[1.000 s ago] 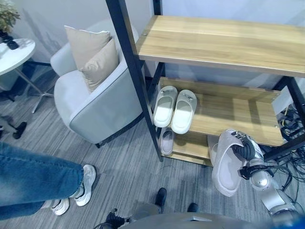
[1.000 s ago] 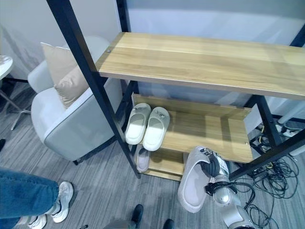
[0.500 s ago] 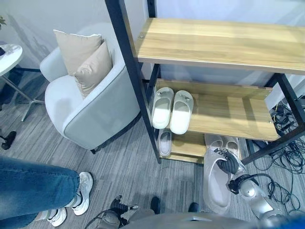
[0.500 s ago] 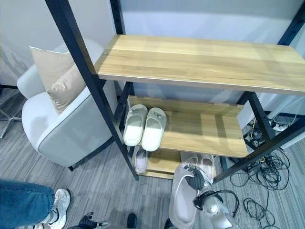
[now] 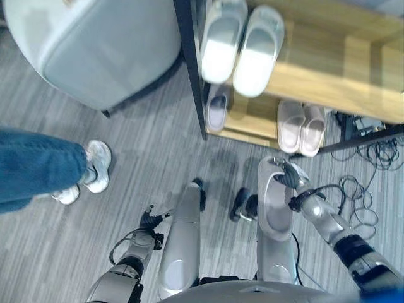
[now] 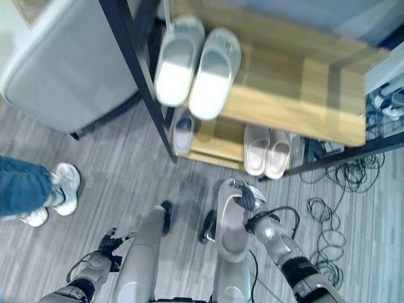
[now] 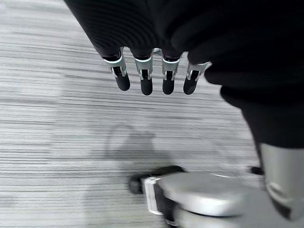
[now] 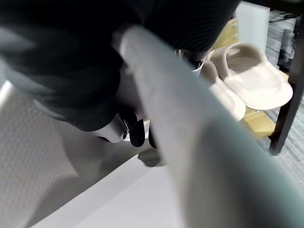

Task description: Arrange the slippers neatly on the shoe rack.

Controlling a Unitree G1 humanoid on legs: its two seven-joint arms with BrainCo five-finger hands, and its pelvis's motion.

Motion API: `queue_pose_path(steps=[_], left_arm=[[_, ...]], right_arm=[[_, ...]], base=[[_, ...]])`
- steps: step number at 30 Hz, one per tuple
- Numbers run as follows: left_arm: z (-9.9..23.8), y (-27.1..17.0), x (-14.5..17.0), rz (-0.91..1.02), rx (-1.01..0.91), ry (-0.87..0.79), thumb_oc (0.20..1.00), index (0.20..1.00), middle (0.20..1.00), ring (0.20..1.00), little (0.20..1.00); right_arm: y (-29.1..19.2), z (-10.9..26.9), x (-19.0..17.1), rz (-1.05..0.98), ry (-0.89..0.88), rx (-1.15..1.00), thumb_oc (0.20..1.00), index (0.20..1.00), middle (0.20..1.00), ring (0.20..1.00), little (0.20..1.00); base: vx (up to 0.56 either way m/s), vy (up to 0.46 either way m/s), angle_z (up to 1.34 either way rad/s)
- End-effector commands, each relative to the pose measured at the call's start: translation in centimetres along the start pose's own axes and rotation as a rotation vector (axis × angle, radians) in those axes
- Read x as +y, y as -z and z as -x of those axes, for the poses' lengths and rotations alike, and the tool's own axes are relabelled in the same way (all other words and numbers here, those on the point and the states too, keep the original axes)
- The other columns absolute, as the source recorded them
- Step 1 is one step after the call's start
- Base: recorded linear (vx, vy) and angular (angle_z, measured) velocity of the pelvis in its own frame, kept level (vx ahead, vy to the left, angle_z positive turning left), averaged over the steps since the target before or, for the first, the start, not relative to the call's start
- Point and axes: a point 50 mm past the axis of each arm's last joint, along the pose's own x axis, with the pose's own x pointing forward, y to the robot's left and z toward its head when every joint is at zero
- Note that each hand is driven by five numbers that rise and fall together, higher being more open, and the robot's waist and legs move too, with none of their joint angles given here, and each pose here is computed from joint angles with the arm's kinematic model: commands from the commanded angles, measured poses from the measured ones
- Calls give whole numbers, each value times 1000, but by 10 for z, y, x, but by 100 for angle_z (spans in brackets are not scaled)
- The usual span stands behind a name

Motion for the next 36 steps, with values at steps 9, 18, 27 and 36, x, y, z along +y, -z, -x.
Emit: queue_pose_path(steps=[9,18,27,36], left_arm=[[4,-35,-20,221,-152,-61,1000,1000,1000,1000,1000],[5,-60,-13,234,-280,-77,1000,1000,1000,1000,1000],[11,-58,-6,251,-336,-71,1000,1000,1000,1000,1000],[18,-41,-3,219,-338,-17,1000,1000,1000,1000,1000]], right_arm=[[-88,-28,-150,263,601,-416,200,200,200,200,200],[-155,-40,-217,417,795,-605,200,200,200,200,200],[-164,-62,-278,369,948,-435,200,200,200,200,200],[-168,-60,-310,206,1017,-387,200,200,200,200,200]], base=[[37,27,1],[96,2,2],[29,3,-5],[5,-2,1]])
